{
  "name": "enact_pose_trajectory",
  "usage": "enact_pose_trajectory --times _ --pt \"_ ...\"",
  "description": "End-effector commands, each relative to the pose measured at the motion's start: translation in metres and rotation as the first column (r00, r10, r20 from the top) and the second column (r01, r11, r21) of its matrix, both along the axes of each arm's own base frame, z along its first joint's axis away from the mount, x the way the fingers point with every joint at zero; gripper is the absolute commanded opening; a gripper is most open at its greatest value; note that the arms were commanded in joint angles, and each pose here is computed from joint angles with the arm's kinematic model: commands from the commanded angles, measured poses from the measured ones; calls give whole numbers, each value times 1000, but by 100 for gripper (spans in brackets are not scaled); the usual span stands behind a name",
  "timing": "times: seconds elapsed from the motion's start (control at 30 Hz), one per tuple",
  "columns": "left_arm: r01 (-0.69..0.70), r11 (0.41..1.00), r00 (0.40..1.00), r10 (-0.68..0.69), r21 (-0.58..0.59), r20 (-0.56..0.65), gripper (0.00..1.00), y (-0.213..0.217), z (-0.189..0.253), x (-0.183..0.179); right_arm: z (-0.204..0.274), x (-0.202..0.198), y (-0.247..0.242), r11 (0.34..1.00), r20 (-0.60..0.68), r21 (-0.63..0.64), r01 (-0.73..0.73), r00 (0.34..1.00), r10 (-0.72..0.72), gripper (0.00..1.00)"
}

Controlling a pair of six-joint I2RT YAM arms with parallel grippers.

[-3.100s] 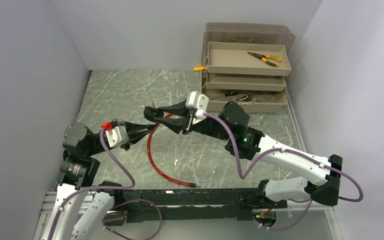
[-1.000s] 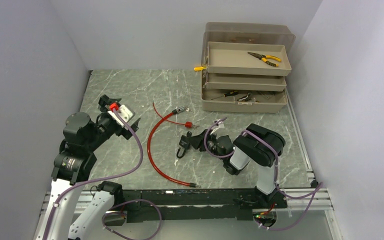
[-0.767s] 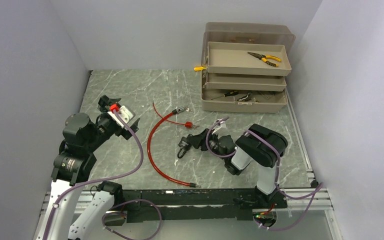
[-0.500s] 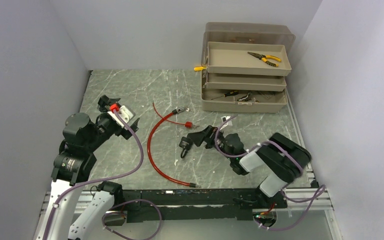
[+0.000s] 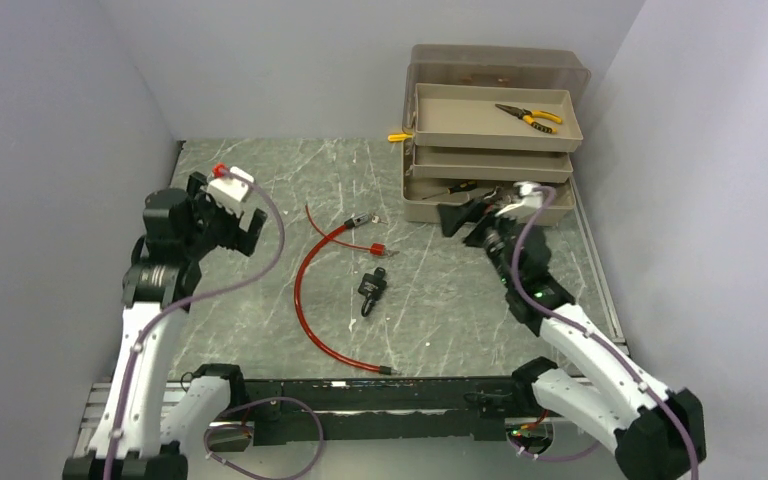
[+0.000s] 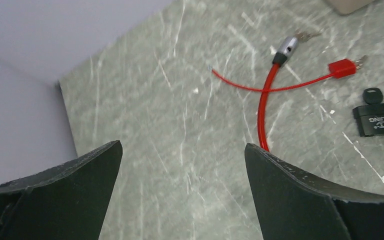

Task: Unlock with the key
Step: Place the lock at the center of the board, then reset both arms

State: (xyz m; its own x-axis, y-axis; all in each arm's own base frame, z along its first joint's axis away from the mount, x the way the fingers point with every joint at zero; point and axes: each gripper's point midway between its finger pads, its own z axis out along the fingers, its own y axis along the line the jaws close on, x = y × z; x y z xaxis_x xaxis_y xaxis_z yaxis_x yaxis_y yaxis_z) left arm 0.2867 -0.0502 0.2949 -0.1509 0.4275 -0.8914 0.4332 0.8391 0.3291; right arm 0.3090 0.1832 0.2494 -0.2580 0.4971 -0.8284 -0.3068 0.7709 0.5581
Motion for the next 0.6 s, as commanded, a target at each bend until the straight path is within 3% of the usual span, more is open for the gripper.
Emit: enact_pose_trajectory --times 0.0,0.17,0.27,0.4,0.47,0.57 --pt "-110 987 988 95 -119 -126 100 18 -8 24 -12 13 -77 968 -62 -156 198 976 -210 100" --pt "-172 972 973 142 -157 -184 99 49 -35 61 -41 25 -166 854 -72 -188 485 861 -504 100" --pt "-197 962 963 155 -187 -219 99 62 -70 70 -69 16 -211 722 3 -213 658 740 -673 100" --pt "-212 948 964 162 -237 -213 99 70 -119 63 -88 7 -252 547 87 -336 767 603 -793 100" --pt "-217 937 967 167 -274 -194 99 72 -134 61 -95 10 -257 524 94 -348 778 585 -806 100" --pt "-218 924 972 177 -313 -153 99 72 -150 61 -104 17 -256 547 107 -337 767 608 -787 100"
